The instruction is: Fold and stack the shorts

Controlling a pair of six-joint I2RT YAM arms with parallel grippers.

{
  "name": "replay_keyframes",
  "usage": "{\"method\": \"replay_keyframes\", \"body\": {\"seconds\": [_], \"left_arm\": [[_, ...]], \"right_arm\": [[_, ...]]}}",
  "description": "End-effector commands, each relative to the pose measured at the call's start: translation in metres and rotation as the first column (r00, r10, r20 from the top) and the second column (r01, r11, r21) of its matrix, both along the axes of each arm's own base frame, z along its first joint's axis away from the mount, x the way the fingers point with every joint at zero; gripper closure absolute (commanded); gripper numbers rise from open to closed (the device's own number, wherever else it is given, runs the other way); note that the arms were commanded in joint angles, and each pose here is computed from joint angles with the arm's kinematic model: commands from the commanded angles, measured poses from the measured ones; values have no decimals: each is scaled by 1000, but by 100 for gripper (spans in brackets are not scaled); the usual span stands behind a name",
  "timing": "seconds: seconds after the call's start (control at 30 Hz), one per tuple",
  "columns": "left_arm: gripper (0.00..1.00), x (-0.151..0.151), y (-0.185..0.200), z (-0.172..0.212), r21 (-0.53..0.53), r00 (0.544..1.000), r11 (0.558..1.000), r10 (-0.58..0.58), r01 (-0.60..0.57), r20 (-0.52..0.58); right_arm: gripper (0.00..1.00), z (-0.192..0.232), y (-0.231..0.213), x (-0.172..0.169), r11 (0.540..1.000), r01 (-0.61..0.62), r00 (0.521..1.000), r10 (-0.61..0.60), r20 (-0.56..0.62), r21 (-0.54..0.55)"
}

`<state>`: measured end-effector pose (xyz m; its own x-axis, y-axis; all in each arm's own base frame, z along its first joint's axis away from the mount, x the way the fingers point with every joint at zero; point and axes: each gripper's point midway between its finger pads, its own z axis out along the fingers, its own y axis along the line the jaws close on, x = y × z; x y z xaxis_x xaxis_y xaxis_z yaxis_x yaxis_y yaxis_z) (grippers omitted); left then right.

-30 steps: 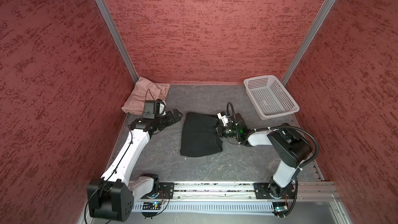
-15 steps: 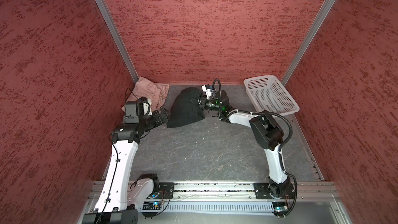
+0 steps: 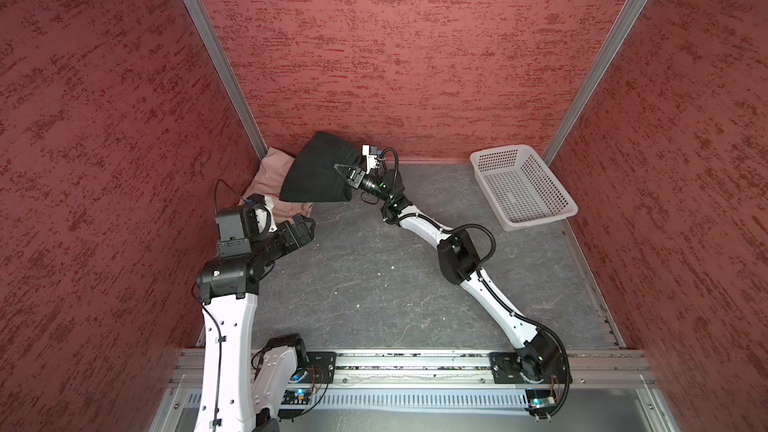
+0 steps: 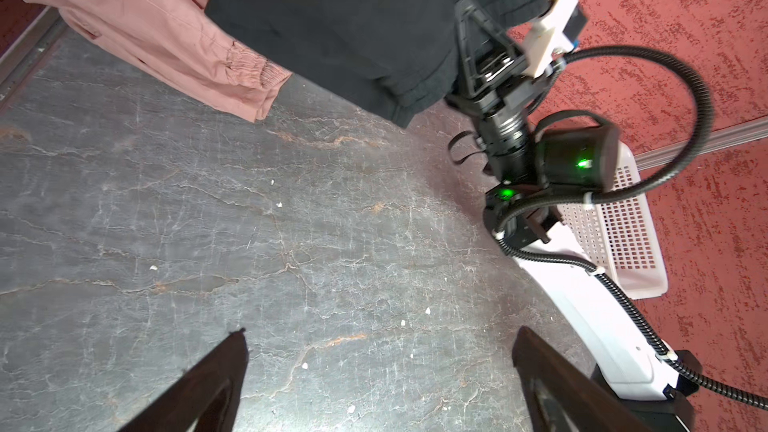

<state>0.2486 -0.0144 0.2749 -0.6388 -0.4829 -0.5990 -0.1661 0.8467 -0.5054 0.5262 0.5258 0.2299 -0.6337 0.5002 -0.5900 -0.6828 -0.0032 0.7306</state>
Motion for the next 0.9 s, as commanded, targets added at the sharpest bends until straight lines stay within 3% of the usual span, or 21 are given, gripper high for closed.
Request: {"method": "replay_keyframes", "body": {"seconds": [0.0,0.13,0.3,0.4,0.47,0.53,0.73,0.87], "left_arm": [[1,0,-6,-14,-32,999,999,-36,36,-4],[1,12,-1,-22,-49,1000,999,-19,18,-14],[1,24,17,-11,-32,1000,999,11,-11,-20],[1,26,19,-13,-18,999,1000,7,-8,-48],[1,27,21,-14,-14,999,1000,14,-14,-44],[1,29,18,-18,-39,999,999,-5,3,-54],[1,50,1,-60,-127,993,990,-75,63,-95],[1,65,-20,-89,-148,984,984,-122,102,-130]], "right_arm": [[100,69,-3,-16,995,58,986,-70,154,82],[100,60,8,-28,998,-52,992,47,119,44],[100,39,9,-66,958,-283,957,280,-68,-37],[100,24,-21,-78,965,-151,982,120,-148,-216],[100,14,-43,-82,931,-63,986,2,-168,-361],[100,-6,-63,-90,891,-71,969,-44,-241,-448],[100,-81,-117,-126,814,-189,872,-118,-475,-549],[100,-111,-163,-146,776,-208,803,-213,-557,-596]]}}
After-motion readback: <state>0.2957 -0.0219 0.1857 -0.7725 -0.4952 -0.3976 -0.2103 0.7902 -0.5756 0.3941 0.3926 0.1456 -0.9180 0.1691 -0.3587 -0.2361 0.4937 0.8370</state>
